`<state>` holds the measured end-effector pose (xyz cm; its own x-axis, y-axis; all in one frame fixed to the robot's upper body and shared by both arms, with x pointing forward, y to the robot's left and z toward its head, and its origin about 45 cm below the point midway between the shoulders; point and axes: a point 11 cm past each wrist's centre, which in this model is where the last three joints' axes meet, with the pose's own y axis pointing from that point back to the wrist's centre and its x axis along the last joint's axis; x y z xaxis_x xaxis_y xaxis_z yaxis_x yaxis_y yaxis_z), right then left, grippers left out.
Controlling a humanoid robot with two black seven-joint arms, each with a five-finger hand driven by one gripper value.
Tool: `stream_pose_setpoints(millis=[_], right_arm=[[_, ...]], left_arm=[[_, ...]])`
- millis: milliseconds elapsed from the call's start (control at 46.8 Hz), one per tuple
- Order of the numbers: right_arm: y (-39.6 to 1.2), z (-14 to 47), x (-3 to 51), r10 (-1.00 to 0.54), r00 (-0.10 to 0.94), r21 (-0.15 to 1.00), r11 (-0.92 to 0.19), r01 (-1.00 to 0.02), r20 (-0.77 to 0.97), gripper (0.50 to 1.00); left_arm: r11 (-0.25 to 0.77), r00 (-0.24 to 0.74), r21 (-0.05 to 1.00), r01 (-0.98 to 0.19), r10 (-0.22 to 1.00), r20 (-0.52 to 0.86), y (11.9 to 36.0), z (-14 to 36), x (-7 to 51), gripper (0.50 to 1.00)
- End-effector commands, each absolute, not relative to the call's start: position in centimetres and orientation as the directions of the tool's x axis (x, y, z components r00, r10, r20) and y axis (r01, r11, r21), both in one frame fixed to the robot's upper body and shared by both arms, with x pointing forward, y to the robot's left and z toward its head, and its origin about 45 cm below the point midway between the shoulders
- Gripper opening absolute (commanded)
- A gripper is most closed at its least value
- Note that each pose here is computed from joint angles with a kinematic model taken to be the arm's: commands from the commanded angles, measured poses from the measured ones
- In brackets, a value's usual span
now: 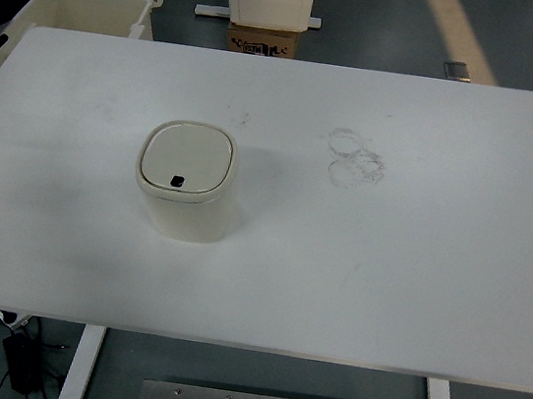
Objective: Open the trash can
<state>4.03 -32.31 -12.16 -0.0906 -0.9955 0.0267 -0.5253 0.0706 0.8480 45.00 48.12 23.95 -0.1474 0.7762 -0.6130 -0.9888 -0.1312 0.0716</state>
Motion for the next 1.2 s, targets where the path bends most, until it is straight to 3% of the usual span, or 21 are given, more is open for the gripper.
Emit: stream_pose_setpoints(millis=[0,1176], right_arm=[[-32.27,-12.16,4.05,-0.996,-0.091,0.848,0.07,-0.526,0.026,0.991],[-32.3,-12.17,4.01,-0.996,-0.088,0.849,0.069,-0.524,0.027,0.991]], left_arm=[[-0.131,-0.147,0.071,-0.989,0.776,-0.613,48.12,23.96,45.0,1.0],[-0.133,-0.15,0.074,-0.988,0.773,-0.616,47.96,23.89,45.09,1.0]])
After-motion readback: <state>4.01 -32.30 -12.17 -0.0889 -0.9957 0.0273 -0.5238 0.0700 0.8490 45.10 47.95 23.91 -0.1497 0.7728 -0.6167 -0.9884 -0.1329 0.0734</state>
